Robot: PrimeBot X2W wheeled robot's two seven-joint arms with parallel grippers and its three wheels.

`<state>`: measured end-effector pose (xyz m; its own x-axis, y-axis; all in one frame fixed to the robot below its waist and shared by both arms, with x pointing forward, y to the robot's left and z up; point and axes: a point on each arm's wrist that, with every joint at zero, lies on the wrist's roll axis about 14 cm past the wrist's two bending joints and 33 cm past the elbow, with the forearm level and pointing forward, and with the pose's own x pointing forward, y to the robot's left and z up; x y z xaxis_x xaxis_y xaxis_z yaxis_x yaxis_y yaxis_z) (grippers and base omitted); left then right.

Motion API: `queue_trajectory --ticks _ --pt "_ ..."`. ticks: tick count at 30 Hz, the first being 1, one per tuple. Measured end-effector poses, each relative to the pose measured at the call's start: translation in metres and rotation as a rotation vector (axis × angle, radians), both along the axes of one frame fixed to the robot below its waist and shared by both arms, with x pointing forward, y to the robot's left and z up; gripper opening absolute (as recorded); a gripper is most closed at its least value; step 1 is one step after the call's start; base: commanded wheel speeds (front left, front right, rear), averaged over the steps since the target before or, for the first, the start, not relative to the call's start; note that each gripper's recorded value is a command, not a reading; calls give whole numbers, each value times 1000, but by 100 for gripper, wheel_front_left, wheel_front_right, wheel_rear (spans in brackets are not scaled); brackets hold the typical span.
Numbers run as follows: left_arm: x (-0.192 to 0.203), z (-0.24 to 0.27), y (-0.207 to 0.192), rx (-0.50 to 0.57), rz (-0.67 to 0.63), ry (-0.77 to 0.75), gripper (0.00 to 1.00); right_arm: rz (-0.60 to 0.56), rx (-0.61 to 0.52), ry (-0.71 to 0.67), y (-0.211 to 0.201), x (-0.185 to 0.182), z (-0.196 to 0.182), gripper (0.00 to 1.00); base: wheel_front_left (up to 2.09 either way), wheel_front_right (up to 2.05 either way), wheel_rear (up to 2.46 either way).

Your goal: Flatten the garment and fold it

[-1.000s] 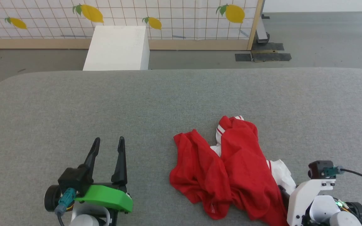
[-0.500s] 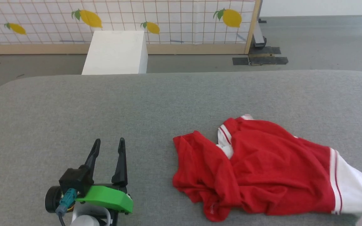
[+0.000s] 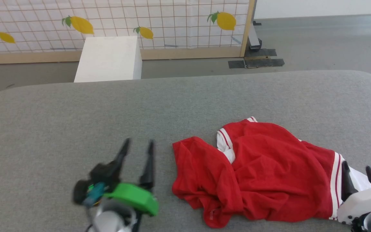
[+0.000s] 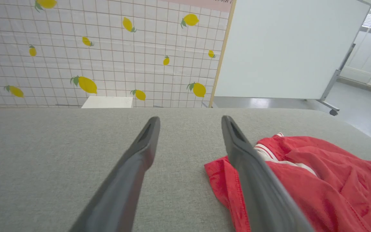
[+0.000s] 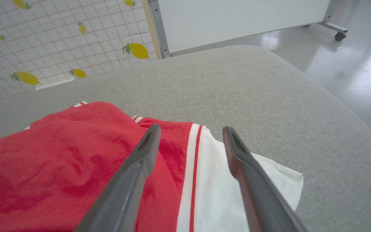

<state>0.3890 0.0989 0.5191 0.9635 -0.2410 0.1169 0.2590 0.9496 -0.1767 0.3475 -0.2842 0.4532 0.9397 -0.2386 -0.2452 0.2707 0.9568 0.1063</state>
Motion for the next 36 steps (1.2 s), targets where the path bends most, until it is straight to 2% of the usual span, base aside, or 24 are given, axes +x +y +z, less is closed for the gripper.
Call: queue_trajectory --ticks 3,9,15,17,18,25,34,36 --pt "7 -9 -33 7 -101 64 100 21 3 -23 7 1 5 100 0 0 0" --pt "9 -79 -68 121 -195 465 100 54 29 -31 19 1 8 100 0 0 0" --pt "-7 -116 -96 163 -329 738 100 61 54 -14 24 -1 2 100 0 0 0" --pt "-12 -119 -103 149 -373 778 4 62 58 -10 24 -1 0 100 0 0 0" --pt "-12 -117 -105 140 -383 779 0 62 63 -10 25 -1 0 100 0 0 0" --pt "-26 -105 -107 92 -435 755 0 81 67 -21 31 3 2 100 0 0 0" --pt "-107 -128 -68 91 -419 976 0 139 69 -28 48 13 5 100 0 0 0" --pt "-112 -123 -63 50 -387 969 100 159 69 -33 55 18 7 100 0 0 0"
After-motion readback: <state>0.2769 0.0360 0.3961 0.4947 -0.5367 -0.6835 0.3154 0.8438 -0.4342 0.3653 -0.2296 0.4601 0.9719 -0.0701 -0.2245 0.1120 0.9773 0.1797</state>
